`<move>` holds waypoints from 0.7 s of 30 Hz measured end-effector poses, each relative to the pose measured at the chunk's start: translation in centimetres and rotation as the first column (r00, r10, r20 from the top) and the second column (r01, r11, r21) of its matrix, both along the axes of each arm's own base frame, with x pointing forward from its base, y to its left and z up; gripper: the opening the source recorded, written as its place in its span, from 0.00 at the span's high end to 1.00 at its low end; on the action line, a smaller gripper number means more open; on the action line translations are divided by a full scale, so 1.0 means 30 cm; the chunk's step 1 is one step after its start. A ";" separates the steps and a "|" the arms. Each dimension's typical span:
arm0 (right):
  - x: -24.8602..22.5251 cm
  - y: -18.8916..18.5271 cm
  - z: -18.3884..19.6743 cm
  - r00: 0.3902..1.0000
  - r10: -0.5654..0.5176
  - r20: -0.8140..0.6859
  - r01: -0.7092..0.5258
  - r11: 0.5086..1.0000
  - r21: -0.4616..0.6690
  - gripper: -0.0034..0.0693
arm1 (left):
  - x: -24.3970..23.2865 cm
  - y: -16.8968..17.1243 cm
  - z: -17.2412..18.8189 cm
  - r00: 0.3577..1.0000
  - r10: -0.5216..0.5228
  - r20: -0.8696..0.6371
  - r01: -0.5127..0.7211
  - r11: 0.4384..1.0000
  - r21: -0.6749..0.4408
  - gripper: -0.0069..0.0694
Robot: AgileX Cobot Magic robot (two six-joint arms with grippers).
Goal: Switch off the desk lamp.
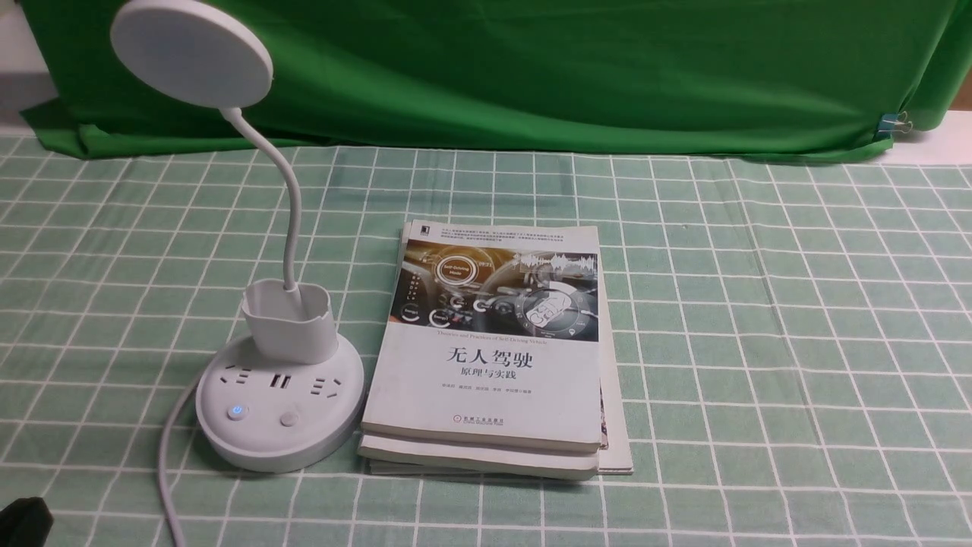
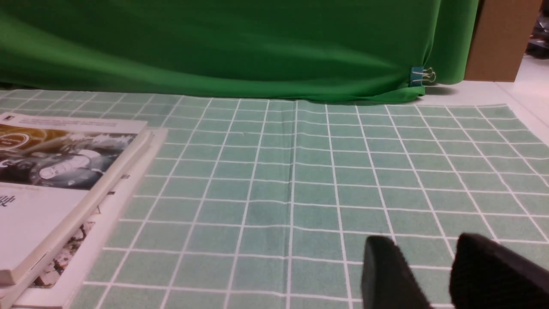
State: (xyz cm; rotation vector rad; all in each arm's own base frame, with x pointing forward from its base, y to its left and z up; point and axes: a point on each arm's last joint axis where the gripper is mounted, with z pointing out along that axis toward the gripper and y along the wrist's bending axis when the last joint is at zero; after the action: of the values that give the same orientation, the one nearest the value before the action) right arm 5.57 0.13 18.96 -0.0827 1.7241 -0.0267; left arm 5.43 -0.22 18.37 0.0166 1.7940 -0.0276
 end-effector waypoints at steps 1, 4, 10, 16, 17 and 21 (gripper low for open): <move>0.000 0.000 0.000 1.000 0.000 0.000 0.000 1.000 0.000 0.62 | 0.000 0.000 0.000 1.000 0.000 0.000 0.000 1.000 0.002 0.91; 0.000 0.000 0.000 1.000 0.000 0.000 0.000 1.000 0.000 0.62 | 0.000 0.001 0.000 1.000 0.001 0.000 -0.001 1.000 0.007 0.91; 0.000 0.000 0.000 1.000 0.000 0.000 0.000 1.000 0.000 0.62 | 0.000 0.001 0.000 1.000 0.001 0.000 -0.001 1.000 0.013 0.91; 0.000 0.000 0.000 1.000 0.000 0.000 0.000 1.000 0.000 0.62 | 0.000 0.001 0.000 1.000 0.001 0.000 -0.001 1.000 0.013 0.91; 0.000 0.000 0.000 1.000 0.000 0.000 0.000 1.000 0.000 0.62 | 0.000 0.001 0.000 1.000 0.001 0.000 -0.001 1.000 0.013 0.91; 0.000 0.000 0.000 1.000 0.000 0.000 0.000 1.000 0.000 0.62 | 0.000 0.001 0.000 1.000 0.001 0.000 -0.001 1.000 0.013 0.91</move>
State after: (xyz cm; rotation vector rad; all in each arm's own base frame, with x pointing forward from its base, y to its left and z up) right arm 5.57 0.13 18.96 -0.0827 1.7241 -0.0267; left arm 5.43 -0.18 18.37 0.0250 1.7940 -0.0151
